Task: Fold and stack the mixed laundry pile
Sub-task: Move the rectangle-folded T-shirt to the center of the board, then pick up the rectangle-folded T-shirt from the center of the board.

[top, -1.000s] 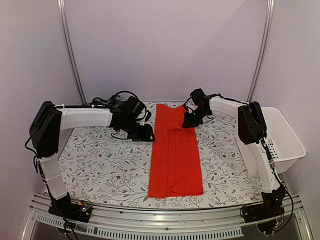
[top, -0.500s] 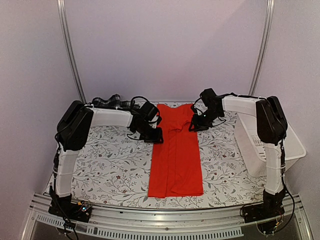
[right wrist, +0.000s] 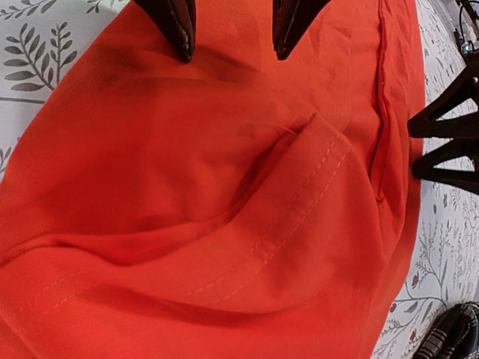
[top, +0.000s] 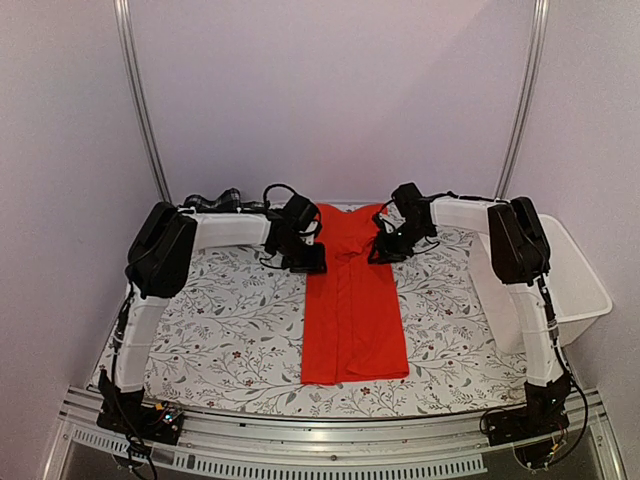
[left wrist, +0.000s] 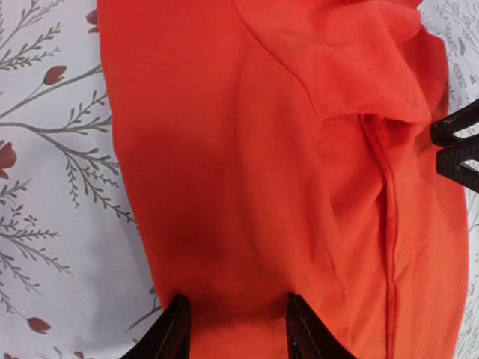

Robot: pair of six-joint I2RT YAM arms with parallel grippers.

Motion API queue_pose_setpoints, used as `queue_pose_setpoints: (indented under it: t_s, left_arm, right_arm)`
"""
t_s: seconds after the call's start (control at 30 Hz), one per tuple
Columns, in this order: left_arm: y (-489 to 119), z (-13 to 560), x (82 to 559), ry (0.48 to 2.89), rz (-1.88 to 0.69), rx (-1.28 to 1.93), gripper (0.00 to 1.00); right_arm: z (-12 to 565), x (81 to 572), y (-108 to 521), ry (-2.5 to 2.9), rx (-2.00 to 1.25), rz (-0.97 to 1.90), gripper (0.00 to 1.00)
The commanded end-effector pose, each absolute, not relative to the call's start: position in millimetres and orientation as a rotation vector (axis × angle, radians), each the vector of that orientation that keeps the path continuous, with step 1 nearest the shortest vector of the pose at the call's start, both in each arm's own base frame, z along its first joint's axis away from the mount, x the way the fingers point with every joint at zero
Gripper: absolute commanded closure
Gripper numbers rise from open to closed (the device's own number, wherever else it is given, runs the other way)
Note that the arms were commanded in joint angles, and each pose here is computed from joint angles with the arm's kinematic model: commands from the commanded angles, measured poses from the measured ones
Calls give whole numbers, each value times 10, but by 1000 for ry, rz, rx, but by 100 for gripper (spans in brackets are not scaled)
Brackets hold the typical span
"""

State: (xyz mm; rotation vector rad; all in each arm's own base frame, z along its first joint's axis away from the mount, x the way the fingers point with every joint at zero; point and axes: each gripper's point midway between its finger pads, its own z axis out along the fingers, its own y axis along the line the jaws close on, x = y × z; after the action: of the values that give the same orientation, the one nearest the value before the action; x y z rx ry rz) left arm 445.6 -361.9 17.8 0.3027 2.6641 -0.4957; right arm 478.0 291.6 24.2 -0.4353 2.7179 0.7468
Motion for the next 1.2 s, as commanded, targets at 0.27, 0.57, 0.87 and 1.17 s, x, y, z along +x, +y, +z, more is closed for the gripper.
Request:
queue_pose_setpoints:
  t_s: [0.27,0.57,0.87,1.17]
  left_arm:
    - [-3426,1187,3568,2522,-679,355,41]
    - [-3518,653,1873,2758,-862,352,45]
    - [-3465,255,1442,2881,-729,321,47]
    - [-3464,83,1398,2918,-731,283,53]
  right_arm:
    - [1258,3573,2698,2696,-416,1053,53]
    - [826,2171,2455,2918,-384,1161,54]
    - [457,1834,2410,3005,-342,1168,53]
    - [212,1716,2497,3074,-381,1151,54]
